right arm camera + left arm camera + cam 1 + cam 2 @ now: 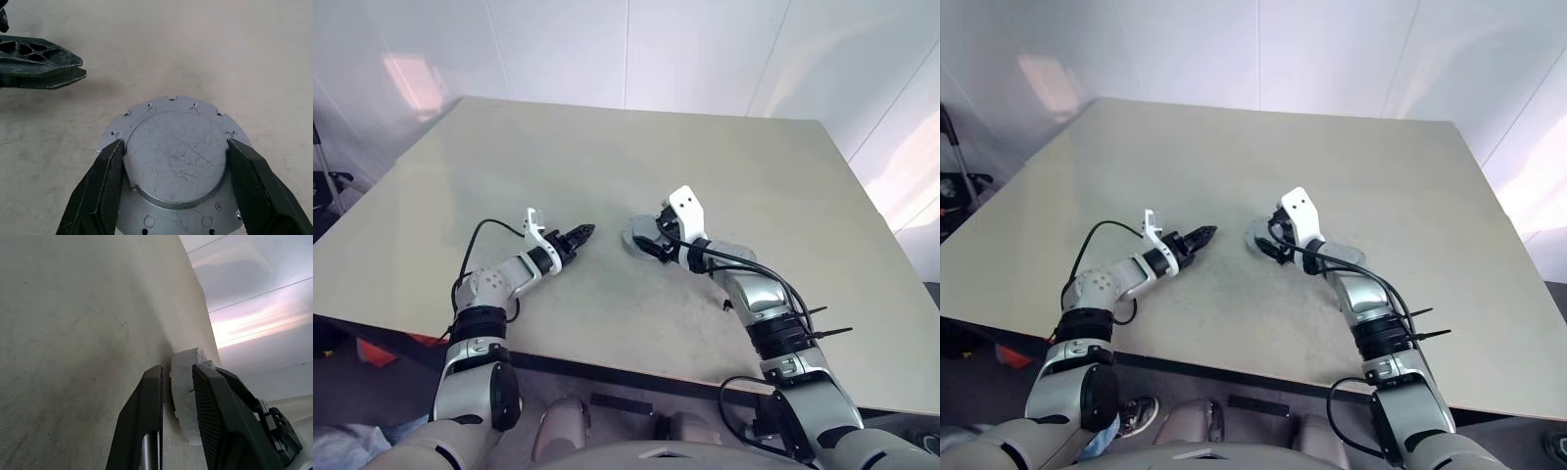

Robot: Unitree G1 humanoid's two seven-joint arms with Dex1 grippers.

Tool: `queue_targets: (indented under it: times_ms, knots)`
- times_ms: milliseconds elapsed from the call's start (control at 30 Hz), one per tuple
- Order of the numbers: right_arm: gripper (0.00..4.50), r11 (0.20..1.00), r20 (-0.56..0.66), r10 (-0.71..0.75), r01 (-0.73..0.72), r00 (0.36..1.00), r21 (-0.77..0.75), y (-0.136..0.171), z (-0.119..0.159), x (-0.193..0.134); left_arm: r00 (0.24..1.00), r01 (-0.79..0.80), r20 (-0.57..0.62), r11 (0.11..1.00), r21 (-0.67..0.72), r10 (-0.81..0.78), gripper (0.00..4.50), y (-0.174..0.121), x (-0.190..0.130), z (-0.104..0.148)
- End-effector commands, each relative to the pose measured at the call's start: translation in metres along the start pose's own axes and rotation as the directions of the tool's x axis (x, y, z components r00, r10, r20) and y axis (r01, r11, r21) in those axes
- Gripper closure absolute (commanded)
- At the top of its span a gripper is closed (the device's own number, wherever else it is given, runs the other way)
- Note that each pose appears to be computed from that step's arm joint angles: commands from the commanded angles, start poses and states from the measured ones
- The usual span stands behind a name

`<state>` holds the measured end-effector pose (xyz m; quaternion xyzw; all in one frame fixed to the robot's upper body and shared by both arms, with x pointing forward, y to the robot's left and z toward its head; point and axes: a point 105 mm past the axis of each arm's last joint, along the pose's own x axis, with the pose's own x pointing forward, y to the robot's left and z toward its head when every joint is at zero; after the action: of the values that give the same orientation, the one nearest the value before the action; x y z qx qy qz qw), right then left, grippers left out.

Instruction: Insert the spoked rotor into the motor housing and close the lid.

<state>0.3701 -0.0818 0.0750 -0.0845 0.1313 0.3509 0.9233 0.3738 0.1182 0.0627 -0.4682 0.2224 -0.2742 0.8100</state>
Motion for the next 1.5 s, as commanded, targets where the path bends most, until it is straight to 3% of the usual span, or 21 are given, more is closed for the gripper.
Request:
queue_targets:
  times_ms: [33, 233, 533, 600, 667, 933, 1367, 1500]
  knots:
    - [1.33, 1.000, -0.067, -0.026, 0.025, 0.997, -0.014, -0.006, -0.015, -0.005, 0.999, 0.033, 0.023, 0.999, 0.024, -0.034, 3.50, -0.010, 0.001, 0.008]
    - [1.33, 0.999, -0.116, -0.038, 0.036, 0.992, -0.023, -0.007, -0.025, -0.005, 0.999, 0.040, 0.020, 0.999, 0.023, -0.040, 3.50, -0.013, 0.002, 0.007]
    - [1.33, 0.999, -0.123, -0.036, 0.033, 0.992, -0.028, -0.007, -0.026, -0.004, 0.976, 0.217, 0.016, 0.976, -0.020, -0.216, 3.50, -0.067, 0.029, 0.012]
    - [1.33, 0.999, -0.124, -0.036, 0.032, 0.992, -0.029, -0.007, -0.026, -0.004, 0.977, 0.213, -0.018, 0.976, -0.033, -0.214, 3.87, -0.069, 0.040, 0.005]
    - [1.33, 0.999, -0.122, -0.036, 0.032, 0.992, -0.032, -0.007, -0.025, -0.002, 0.977, 0.195, -0.078, 0.980, -0.028, -0.196, 4.44, -0.066, 0.051, -0.009]
    - [1.33, 0.998, -0.113, -0.049, 0.046, 0.992, -0.035, -0.009, -0.023, -0.004, 0.962, -0.030, -0.272, 0.999, -0.010, 0.027, 4.48, -0.024, 0.069, -0.060]
    - [1.33, 0.998, -0.070, -0.053, 0.054, 0.996, 0.012, -0.011, -0.012, -0.001, 0.956, -0.078, -0.286, 0.997, -0.015, 0.071, 4.48, -0.008, 0.064, -0.068]
    - [0.01, 0.997, -0.013, -0.075, 0.075, 0.997, -0.017, -0.013, 0.001, -0.003, 0.954, -0.076, -0.291, 0.997, -0.007, 0.071, 4.50, -0.009, 0.066, -0.070]
